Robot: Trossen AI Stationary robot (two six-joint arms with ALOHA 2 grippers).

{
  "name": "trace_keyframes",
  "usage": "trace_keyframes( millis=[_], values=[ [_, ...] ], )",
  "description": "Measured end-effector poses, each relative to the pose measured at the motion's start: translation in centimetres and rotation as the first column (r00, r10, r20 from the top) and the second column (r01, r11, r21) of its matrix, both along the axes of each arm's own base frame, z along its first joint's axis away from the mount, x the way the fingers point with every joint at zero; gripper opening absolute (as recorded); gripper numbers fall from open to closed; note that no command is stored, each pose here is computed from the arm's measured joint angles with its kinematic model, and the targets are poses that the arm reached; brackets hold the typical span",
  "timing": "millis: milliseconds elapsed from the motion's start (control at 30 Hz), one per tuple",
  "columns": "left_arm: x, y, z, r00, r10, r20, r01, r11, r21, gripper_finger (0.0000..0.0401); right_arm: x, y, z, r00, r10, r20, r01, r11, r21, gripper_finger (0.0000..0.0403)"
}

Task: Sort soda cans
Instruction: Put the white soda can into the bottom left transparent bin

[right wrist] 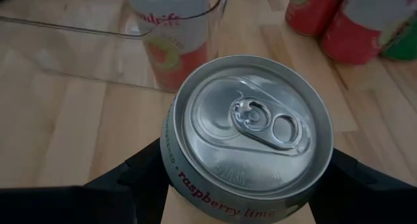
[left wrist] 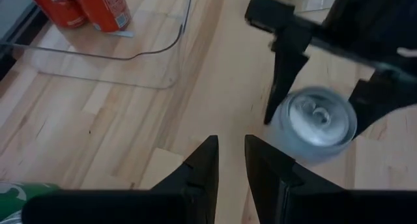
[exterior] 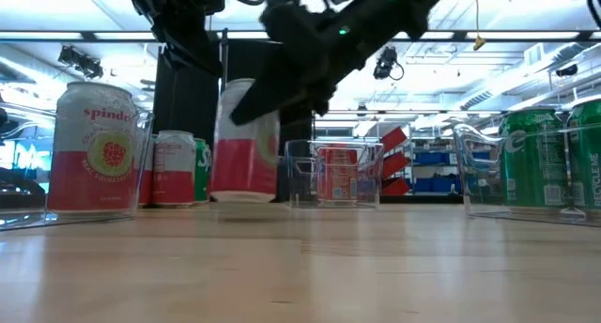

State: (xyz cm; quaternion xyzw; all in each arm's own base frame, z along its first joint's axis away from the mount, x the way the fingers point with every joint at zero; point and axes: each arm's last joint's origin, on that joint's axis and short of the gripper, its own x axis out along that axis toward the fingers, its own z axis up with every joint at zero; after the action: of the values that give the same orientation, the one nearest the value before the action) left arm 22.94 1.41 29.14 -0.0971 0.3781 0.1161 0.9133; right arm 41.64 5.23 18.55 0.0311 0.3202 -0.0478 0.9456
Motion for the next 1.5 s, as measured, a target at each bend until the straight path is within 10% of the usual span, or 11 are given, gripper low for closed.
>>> trace_keyframes(
  millis=[533,767,1333,1500],
  values=[
    [-0.1,-0.1,-0.1,1.0,-0.004,-0.016,0.004,1.0,-0.009,0.0078,2.8,-0.7,-1.5,1.0,0.018,-0.01,-0.019,1.0,-0.024,0.0276],
    [-0.2,-0.1,-0.2,1.0,0.011,-0.019,-0.011,1.0,-0.028,0.0078,2.9,-0.7,-1.2,1.0,0.023,0.016,-0.023,1.0,-0.018,0.0386],
    [-0.1,-0.2,-0.1,0.999,-0.031,-0.014,0.031,0.999,-0.031,0.0078,-3.1,0.2,6.9,0.982,0.123,-0.144,-0.145,0.978,-0.152,0.0327],
    [0.2,-0.4,0.5,0.994,-0.11,0.003,0.11,0.992,-0.053,0.0073,-6.0,0.9,7.2,0.974,0.064,-0.217,-0.125,0.951,-0.282,0.0248]
  ],
)
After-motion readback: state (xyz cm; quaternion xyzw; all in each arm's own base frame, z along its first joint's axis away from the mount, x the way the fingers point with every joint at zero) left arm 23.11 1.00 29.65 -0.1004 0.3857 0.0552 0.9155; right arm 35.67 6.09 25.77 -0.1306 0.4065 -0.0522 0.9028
